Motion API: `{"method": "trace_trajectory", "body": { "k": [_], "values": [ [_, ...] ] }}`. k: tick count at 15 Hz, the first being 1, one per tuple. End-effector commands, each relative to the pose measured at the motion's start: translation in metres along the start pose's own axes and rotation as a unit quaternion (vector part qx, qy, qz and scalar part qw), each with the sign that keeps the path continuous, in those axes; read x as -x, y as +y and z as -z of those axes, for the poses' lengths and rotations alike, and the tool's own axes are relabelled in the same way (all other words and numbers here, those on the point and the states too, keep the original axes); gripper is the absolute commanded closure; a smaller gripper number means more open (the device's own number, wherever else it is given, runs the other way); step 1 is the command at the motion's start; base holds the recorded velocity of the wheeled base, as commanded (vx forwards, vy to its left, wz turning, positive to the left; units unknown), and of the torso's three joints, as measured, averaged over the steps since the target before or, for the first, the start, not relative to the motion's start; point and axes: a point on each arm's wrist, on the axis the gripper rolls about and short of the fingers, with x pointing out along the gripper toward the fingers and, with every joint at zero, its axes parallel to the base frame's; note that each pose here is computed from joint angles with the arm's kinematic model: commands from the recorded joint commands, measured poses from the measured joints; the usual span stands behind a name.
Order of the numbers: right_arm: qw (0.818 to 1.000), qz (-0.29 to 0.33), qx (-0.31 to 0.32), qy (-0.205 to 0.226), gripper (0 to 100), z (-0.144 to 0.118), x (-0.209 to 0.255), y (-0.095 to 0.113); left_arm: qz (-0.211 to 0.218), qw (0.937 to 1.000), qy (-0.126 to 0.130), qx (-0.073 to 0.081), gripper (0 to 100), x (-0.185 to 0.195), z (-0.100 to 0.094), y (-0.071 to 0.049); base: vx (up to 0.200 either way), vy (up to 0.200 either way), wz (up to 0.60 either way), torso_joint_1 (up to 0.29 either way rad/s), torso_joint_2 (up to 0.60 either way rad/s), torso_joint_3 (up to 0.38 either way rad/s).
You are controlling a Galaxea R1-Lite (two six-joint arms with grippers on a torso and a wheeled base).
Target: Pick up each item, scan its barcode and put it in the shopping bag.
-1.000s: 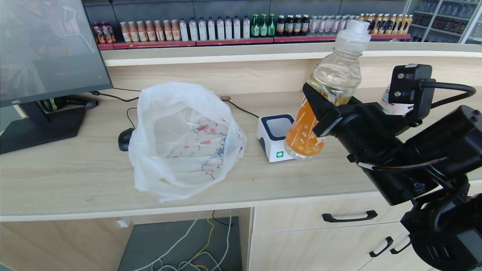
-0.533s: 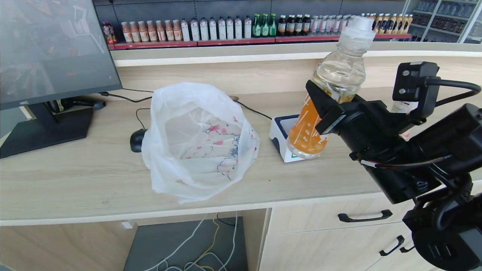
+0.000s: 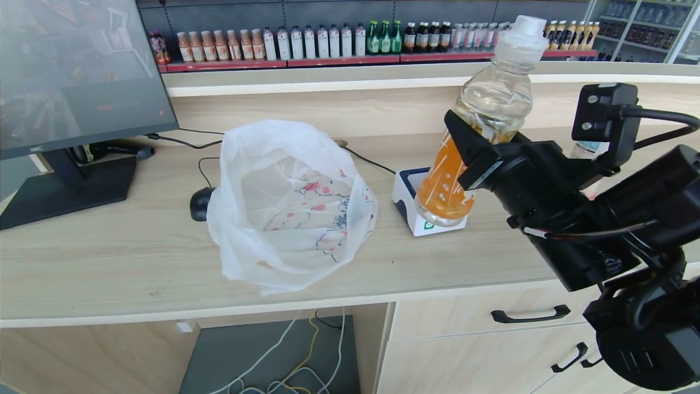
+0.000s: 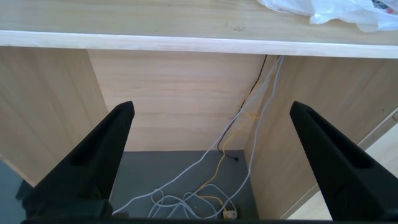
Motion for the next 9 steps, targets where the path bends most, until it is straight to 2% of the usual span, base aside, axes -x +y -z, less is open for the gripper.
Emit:
{"method": "trace_trajectory", "body": {
  "k": [1,6,9],
  "values": [
    [1.000,-0.001,-0.009,0.001,100,0.000,0.002,0.000,0.000,1.0000,0.000,0.000,0,0.000,0.000,0.000,0.000,0.000,0.00,0.000,0.00,0.000],
    [0.998,0.014,-0.065,-0.016,100,-0.011,-0.018,-0.008,0.000,1.0000,0.000,0.000,0,0.000,0.000,0.000,0.000,0.000,0.00,0.000,0.00,0.000],
    [0.994,0.036,-0.104,-0.027,100,-0.019,-0.030,-0.028,0.000,1.0000,0.000,0.000,0,0.000,0.000,0.000,0.000,0.000,0.00,0.000,0.00,0.000]
  ]
}}
